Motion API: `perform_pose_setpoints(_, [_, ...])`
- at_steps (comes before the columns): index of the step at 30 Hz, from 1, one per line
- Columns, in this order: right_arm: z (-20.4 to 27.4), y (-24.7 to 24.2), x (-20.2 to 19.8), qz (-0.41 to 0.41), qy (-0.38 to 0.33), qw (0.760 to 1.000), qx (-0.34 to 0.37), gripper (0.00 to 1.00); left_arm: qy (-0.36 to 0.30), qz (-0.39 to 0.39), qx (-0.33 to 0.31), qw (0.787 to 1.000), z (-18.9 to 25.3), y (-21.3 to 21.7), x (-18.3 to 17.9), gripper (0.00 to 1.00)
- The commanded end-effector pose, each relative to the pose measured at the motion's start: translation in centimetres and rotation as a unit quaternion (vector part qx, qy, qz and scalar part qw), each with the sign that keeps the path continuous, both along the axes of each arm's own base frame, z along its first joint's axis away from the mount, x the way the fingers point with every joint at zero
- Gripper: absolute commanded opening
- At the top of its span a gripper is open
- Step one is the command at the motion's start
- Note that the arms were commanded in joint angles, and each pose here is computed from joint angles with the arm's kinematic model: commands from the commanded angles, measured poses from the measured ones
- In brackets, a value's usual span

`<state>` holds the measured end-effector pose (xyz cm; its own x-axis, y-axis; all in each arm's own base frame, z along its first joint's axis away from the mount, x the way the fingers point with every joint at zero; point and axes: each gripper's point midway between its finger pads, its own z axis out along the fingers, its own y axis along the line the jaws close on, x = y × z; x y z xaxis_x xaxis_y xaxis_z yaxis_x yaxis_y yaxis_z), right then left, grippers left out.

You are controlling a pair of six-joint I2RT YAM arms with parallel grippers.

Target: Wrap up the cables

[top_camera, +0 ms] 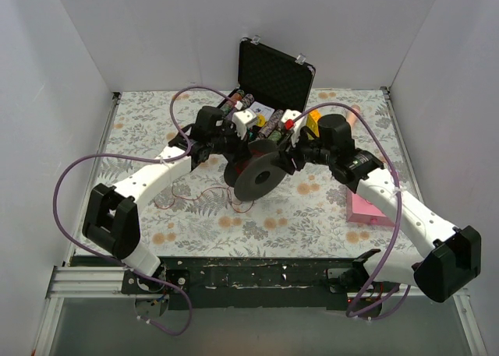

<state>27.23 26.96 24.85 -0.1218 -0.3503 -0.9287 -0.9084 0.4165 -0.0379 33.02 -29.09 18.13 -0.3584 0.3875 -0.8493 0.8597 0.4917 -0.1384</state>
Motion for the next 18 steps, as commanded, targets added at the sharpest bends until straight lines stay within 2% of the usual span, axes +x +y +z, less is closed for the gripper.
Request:
perform_pose_setpoints(1, [3.4, -1.5, 2.0, -0.071, -0.027, 0.997, 0.032, 0.58, -0.043, 0.081, -0.063, 0.994, 7.3, 0.8, 3.5, 0.0])
perform_pose_setpoints(7, [5.6, -2.2, 1.1, -0.078, -0.052, 0.992, 0.085, 0.62, -0.065, 0.146, -0.104, 0.982, 12.5, 3.1, 6.0, 0.0])
perform_pose_setpoints(11, [5.5, -2.2, 0.4, -0.07, -0.067, 0.99, 0.104, 0.67, -0.098, 0.164, -0.127, 0.973, 18.0, 4.2, 6.5, 0.0])
perform_pose_setpoints(17, [0.6, -0.5, 1.2, -0.047, -0.022, 0.994, 0.101, 0.69, -0.153, 0.157, -0.158, 0.963, 26.4, 4.7, 5.6, 0.0])
perform_pose_setpoints(18, [0.1, -0.1, 1.6, -0.046, -0.017, 0.994, 0.102, 0.73, -0.163, 0.157, -0.163, 0.961, 27.7, 4.9, 5.4, 0.0])
